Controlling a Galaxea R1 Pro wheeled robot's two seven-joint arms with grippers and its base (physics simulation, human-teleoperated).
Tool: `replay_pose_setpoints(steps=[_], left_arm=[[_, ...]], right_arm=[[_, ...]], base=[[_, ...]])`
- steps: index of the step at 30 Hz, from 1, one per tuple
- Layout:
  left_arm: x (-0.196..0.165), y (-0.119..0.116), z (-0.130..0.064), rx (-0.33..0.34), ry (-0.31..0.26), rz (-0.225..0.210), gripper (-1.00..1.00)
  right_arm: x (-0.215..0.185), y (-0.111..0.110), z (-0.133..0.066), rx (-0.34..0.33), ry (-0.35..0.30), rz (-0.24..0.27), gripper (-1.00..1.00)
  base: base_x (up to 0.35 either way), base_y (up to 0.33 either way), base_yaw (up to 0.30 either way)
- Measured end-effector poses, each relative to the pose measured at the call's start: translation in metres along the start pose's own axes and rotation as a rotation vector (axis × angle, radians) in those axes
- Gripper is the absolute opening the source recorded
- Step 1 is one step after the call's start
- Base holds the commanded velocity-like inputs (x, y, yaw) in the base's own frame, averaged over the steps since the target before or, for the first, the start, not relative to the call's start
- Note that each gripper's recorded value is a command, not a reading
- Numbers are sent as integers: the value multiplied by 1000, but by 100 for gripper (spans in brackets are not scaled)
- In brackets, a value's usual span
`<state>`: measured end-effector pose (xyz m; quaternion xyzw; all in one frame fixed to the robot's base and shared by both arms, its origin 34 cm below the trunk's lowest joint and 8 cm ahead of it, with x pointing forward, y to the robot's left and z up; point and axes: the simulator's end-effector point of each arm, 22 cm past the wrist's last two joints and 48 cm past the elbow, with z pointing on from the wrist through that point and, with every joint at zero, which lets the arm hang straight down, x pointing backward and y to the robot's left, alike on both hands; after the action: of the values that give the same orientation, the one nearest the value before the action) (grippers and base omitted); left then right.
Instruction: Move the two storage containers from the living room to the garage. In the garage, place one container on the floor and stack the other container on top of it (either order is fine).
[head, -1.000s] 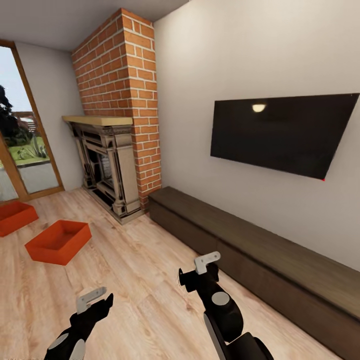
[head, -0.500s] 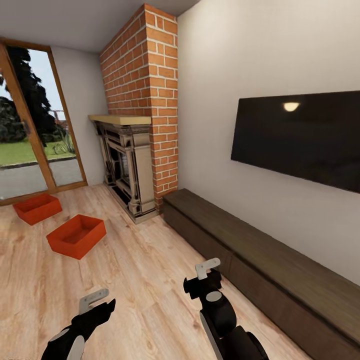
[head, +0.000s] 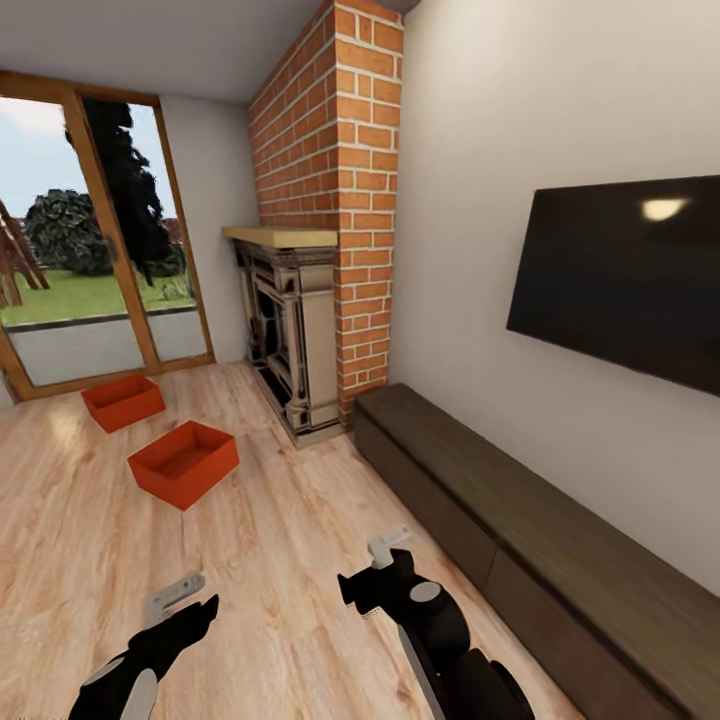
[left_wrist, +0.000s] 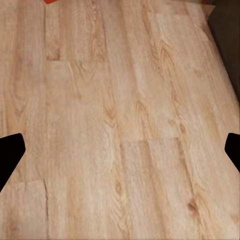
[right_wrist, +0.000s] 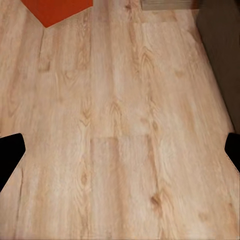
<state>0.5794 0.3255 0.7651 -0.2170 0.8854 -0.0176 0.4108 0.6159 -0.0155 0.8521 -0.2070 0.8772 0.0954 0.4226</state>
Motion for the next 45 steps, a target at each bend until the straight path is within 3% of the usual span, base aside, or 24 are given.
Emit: replay_pose_setpoints(steps=[10,45], left_arm=[[9,4,3,-7,21,-3,100],[20,6,6,-9,44,-6,100]], right_arm=[[-18,-2,-2,12,-76,-3,100],[-18,-3,-1,16,-78,-7,100]], base=[[286,-197,274],[336,-31,285]])
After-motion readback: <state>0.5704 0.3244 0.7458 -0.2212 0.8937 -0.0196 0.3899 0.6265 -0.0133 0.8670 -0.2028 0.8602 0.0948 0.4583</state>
